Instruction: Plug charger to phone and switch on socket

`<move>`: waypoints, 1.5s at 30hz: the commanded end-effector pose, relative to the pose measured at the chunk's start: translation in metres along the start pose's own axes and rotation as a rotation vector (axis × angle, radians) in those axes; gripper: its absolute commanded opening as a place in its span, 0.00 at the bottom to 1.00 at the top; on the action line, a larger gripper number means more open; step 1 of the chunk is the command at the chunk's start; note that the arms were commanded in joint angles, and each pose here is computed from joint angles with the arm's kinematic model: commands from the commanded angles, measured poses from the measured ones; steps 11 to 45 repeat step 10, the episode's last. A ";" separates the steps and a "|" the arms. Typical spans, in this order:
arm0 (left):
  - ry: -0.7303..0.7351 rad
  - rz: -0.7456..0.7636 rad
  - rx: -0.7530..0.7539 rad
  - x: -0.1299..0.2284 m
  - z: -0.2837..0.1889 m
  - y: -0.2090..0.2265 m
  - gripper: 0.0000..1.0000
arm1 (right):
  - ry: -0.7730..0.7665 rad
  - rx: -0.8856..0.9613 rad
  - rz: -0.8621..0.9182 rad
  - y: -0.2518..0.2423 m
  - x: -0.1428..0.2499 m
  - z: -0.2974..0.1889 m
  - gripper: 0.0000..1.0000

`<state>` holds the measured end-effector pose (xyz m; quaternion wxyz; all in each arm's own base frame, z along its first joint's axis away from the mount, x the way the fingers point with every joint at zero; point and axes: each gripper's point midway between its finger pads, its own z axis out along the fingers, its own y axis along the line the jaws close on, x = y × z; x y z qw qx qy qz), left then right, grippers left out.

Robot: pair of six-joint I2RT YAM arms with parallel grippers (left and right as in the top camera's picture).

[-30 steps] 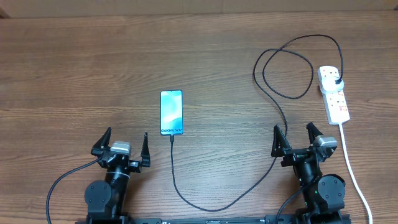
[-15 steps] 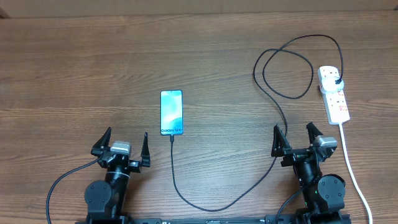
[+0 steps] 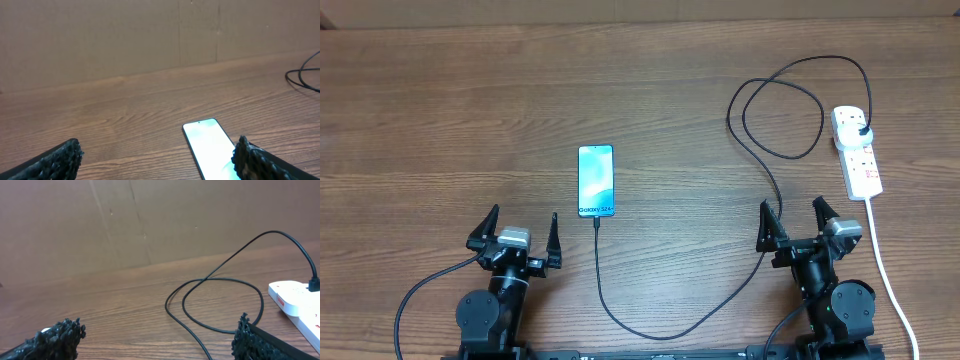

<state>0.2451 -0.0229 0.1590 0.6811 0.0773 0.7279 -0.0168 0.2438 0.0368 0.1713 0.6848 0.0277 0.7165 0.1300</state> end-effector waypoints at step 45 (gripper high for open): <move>-0.002 0.022 -0.018 0.001 0.000 0.003 1.00 | -0.004 -0.012 -0.005 0.002 0.002 0.000 1.00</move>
